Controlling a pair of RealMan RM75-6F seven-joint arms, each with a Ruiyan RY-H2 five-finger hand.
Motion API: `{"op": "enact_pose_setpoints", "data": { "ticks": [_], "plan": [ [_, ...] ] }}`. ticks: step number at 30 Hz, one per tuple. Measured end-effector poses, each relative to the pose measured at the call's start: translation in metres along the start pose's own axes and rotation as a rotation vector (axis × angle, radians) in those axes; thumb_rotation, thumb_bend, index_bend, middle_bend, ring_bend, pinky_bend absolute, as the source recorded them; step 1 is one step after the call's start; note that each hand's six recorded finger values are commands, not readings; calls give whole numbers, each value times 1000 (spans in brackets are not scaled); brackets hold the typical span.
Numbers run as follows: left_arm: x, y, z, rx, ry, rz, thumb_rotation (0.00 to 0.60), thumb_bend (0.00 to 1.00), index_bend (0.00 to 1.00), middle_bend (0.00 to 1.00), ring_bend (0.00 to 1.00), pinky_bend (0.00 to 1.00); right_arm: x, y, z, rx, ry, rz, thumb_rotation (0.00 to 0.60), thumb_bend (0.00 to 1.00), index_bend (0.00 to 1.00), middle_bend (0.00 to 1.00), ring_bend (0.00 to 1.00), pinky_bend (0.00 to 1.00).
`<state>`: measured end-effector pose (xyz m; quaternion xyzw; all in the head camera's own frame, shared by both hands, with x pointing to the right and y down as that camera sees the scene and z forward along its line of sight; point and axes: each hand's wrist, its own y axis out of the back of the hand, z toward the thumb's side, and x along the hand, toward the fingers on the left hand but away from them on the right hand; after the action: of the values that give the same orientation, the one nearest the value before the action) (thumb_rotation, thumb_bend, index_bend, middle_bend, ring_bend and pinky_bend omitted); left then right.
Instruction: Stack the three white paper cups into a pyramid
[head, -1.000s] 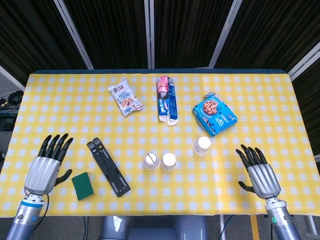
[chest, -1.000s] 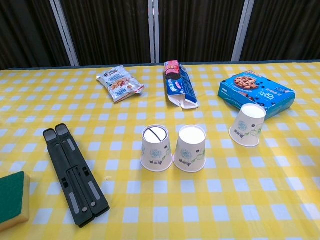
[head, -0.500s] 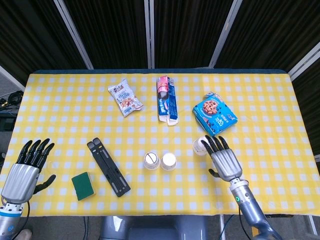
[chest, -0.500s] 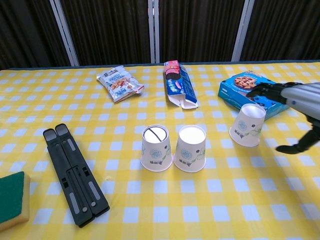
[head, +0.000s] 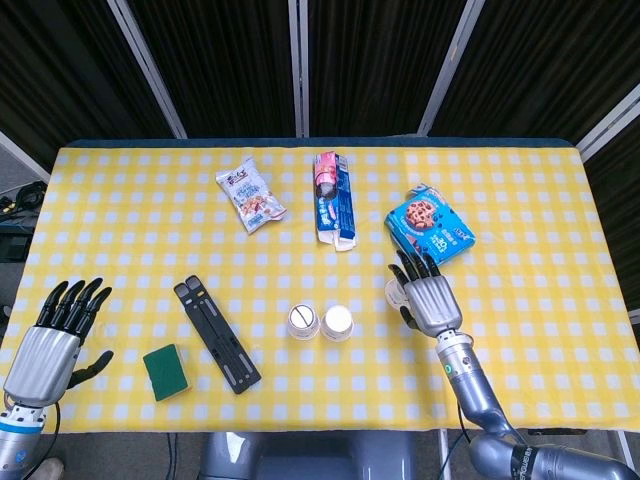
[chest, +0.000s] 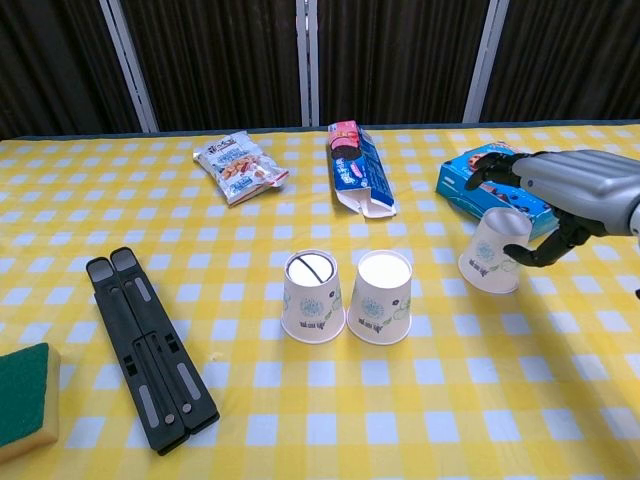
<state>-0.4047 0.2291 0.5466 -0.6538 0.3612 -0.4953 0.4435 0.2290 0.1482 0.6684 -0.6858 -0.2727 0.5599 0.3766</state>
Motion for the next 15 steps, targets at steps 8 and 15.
{"op": "enact_pose_setpoints", "data": {
  "ticks": [8,15],
  "plan": [
    [0,-2,1,0,-7,-16,600,215,0,0,0,0,-11,-8,-6,45,-46,43,600,382,200,0,0,0],
    [0,-2,1,-4,-6,-17,600,215,0,0,0,0,-13,-15,-14,60,-94,77,600,384,309,1,0,0]
  ]
}}
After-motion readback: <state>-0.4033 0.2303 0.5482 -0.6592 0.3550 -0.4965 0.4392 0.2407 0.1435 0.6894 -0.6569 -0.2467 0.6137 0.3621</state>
